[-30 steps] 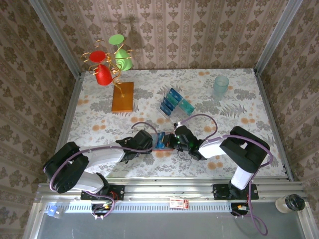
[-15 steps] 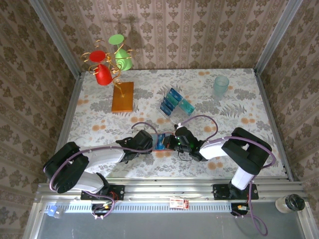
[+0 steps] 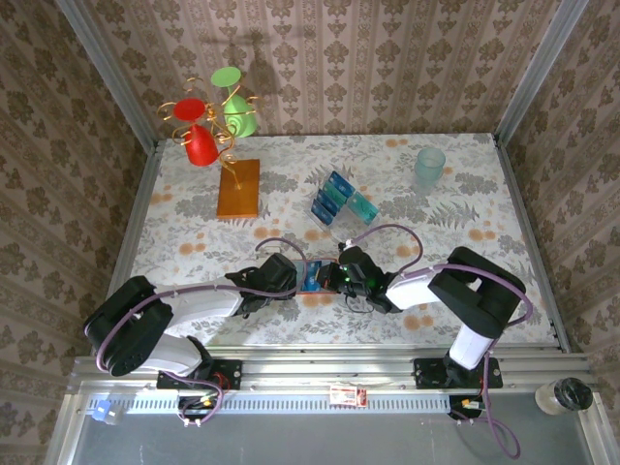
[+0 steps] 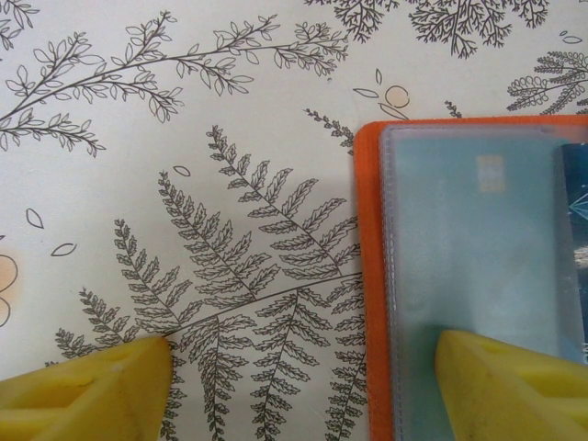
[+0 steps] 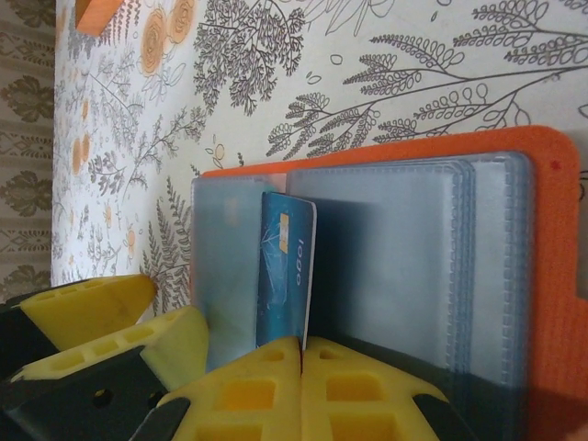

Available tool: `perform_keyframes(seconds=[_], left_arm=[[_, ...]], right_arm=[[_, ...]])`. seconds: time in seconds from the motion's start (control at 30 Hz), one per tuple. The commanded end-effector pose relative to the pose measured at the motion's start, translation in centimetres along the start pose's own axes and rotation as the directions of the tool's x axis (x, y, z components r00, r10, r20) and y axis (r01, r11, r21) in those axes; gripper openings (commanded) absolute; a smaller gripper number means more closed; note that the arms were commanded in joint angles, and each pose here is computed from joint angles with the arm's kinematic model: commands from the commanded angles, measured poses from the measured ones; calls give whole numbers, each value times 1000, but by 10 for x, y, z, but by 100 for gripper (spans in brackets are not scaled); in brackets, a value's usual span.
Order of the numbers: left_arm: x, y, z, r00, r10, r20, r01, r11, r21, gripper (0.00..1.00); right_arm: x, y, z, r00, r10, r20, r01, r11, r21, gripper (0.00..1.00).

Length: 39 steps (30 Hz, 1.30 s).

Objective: Put the credit cards into the card holder

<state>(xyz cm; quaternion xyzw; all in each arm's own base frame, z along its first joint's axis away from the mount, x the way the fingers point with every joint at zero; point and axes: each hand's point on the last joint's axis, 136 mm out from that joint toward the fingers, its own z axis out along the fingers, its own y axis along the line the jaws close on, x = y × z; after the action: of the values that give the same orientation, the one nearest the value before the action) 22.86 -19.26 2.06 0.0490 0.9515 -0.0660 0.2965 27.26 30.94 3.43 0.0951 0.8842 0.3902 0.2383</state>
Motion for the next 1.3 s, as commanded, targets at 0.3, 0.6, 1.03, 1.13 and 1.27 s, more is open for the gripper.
perform_keyframes(seconds=[0.3,0.6,1.03,1.13,1.27], left_arm=[[15,10,5,999,9,-39,-10,999,-36,77],[11,7,3,1000,9,-29,-9,1000,-27,77],[8,7,1,1000,2,-14,-2,1000,-19,76],[8,7,1,1000,1,-12,-1,1000,-18,76],[7,7,-1,1000,-2,-5,2,1000,-13,76]], right_arm=[[23,-16,14,993,-7,-114,17,996,88,0],[-3,1,-6,987,-101,-126,117,985,126,27],[-23,25,-14,956,-215,-199,238,966,103,4],[-18,27,-5,949,-214,-233,241,966,93,2],[-10,22,6,940,-210,-267,246,963,107,1]])
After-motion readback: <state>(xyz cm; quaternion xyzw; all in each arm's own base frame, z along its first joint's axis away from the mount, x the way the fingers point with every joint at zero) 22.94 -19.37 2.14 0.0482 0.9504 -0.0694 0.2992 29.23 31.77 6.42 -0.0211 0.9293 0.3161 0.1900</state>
